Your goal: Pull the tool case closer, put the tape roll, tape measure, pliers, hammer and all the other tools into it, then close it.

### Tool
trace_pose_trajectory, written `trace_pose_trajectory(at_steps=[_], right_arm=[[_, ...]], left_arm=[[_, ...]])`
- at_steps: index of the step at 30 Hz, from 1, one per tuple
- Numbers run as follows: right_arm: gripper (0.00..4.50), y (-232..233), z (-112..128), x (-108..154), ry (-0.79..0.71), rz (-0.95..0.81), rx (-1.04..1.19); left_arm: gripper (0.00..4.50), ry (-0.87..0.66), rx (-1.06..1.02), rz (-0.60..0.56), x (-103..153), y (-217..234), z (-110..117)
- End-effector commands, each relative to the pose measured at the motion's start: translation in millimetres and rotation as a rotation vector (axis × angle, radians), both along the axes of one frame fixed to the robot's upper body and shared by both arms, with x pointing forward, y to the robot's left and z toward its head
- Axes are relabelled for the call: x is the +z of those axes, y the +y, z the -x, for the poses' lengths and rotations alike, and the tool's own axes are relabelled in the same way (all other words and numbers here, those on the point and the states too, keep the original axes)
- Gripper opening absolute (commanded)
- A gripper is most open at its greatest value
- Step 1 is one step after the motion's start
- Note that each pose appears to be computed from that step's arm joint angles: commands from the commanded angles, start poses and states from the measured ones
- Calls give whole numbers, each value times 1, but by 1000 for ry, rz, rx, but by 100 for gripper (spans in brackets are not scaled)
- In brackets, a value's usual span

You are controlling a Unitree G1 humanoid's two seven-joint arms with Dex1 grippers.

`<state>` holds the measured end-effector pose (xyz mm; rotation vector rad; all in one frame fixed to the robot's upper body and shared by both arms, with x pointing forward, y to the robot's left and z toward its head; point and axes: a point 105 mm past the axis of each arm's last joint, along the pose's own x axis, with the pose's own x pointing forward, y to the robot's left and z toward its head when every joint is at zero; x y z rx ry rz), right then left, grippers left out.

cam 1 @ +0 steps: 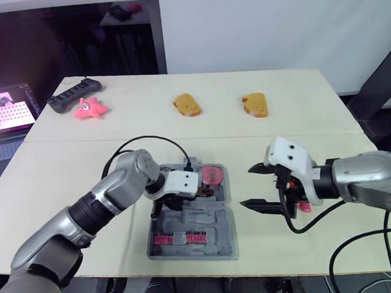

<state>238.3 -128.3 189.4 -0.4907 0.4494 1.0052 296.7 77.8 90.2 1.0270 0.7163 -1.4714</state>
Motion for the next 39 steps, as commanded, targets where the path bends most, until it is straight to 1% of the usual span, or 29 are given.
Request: trace_pose_trajectory(at_steps=[1, 8, 12, 18, 29, 39], right_arm=[[450, -1, -2, 7, -49, 18, -1], [450, -4, -2, 5, -50, 27, -7], [450, -5, -3, 4, -51, 34, -10], [450, -5, -4, 5, -57, 35, -8], [450, -1, -9, 4, -66, 34, -4], [450, -1, -9, 4, -71, 33, 0]], left_arm=[[2, -5, -23, 8, 2, -6, 4], [2, 12, -46, 1, 0, -6, 12], [2, -8, -17, 7, -1, -8, 8], [2, -9, -20, 9, -4, -10, 10], [2, -12, -14, 2, -9, -16, 5], [2, -7, -9, 6, -10, -19, 7]])
